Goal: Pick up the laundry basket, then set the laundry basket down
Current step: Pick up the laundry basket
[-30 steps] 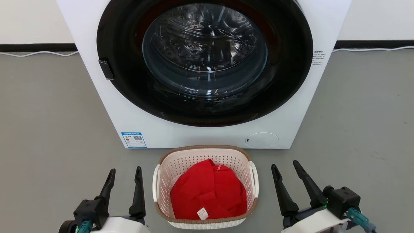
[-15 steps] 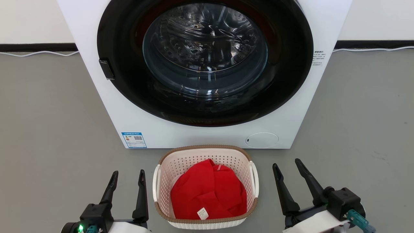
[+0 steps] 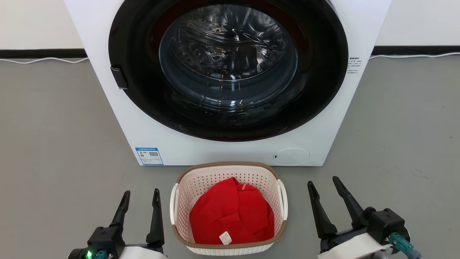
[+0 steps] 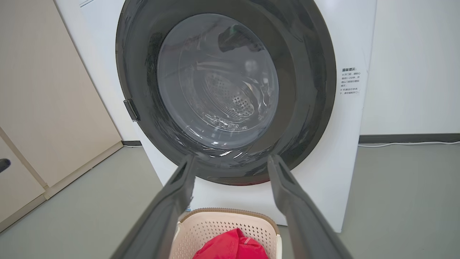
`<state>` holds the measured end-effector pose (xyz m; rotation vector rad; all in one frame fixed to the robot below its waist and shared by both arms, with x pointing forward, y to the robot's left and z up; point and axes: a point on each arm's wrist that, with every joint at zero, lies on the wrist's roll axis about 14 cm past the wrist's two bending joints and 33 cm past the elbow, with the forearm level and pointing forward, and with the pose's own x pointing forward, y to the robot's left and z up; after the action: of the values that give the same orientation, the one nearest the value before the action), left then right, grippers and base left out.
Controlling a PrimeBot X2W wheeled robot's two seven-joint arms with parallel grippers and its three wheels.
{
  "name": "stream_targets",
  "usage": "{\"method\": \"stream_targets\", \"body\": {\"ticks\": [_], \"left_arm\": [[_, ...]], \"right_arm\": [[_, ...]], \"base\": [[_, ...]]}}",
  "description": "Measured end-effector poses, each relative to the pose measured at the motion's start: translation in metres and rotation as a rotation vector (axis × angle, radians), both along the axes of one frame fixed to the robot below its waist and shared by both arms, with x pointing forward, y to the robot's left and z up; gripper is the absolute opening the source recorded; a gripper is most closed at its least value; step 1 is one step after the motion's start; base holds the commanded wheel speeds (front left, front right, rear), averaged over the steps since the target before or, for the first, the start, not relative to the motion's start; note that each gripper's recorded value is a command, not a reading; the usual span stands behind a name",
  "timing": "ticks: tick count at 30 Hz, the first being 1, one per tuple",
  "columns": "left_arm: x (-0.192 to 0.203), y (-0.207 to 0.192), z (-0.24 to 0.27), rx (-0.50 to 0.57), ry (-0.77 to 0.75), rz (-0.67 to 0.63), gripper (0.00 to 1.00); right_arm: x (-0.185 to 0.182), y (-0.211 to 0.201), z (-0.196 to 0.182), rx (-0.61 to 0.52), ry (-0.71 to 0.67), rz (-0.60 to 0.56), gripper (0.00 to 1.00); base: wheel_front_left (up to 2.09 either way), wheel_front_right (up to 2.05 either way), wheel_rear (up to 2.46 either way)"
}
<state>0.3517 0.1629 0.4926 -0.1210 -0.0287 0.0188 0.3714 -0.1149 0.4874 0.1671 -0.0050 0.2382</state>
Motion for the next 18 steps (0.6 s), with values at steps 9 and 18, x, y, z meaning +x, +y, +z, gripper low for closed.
{"method": "stream_targets", "body": {"ticks": [9, 18], "left_arm": [[-0.0001, 0.0004, 0.0002, 0.0, 0.0, 0.004, 1.0], [0.0001, 0.0003, -0.0003, 0.0, 0.001, 0.003, 1.0]], "right_arm": [[-0.0006, -0.002, -0.0029, -0.002, 0.009, -0.006, 1.0], [-0.0007, -0.0016, -0.0037, -0.002, 0.012, -0.004, 1.0]], "base": [[0.0, 0.0, 0.0], [0.0, 0.0, 0.0]]}}
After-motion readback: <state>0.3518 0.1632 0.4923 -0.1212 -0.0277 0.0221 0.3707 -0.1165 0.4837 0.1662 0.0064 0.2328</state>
